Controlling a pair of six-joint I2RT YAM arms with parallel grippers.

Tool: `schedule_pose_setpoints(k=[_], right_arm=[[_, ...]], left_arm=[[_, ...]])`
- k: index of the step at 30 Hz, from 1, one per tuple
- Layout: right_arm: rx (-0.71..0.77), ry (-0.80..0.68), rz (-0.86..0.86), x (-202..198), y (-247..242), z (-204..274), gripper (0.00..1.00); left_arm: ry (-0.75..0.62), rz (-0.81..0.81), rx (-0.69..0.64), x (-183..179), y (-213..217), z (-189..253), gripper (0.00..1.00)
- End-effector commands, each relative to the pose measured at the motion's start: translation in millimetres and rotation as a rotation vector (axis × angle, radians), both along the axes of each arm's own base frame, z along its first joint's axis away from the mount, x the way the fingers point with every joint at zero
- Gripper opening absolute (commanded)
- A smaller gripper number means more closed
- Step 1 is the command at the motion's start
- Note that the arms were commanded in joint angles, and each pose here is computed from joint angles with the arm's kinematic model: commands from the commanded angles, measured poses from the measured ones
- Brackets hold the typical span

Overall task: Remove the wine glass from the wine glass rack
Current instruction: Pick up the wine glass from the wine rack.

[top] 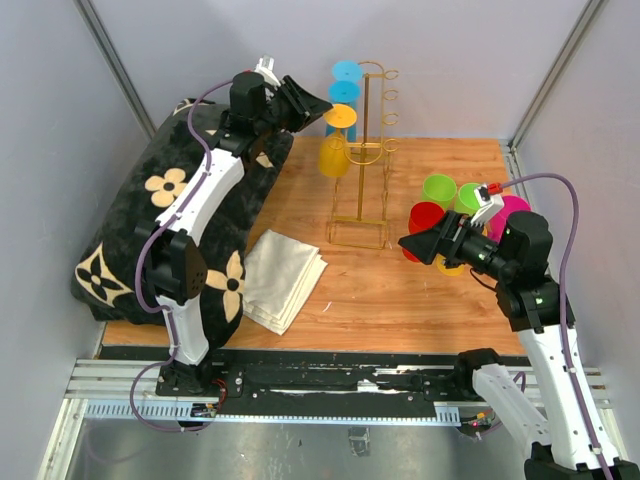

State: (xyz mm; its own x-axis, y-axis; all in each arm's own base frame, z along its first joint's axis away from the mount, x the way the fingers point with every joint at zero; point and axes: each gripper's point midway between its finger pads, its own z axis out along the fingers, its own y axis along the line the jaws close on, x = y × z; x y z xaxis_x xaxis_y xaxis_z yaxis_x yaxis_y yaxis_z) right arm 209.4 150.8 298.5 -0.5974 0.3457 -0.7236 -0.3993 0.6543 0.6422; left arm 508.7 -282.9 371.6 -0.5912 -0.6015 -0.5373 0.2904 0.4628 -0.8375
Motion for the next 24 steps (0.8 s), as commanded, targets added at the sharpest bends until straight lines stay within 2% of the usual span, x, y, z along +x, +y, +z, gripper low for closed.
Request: schedule_pose_setpoints(k=[1,11,21,24], right_arm=[[0.008,-0.009,-0.029,2.9,-5.5,2.5,0.91],[0.001,-0.003,-0.037,1.1,-7.2,-0.5,0.91],[-0.012,-0.003,-0.051,-2.4,-10.4,-4.7,0.90],[-0.016,-0.008,-0.058,-2.8,-11.6,-4.5,0.90]], left_arm=[[-0.037,-0.003,0.028,-7.0,-0.2,14.5,0.37],[-0.030,-0.019,0.041,-8.9,-6.2,11.2,0.36],[-0.035,-0.007,0.048,-10.4,-3.6,14.0,0.31],[-0.032,-0.007,0.049,-10.5,-4.1,12.6,0.26]])
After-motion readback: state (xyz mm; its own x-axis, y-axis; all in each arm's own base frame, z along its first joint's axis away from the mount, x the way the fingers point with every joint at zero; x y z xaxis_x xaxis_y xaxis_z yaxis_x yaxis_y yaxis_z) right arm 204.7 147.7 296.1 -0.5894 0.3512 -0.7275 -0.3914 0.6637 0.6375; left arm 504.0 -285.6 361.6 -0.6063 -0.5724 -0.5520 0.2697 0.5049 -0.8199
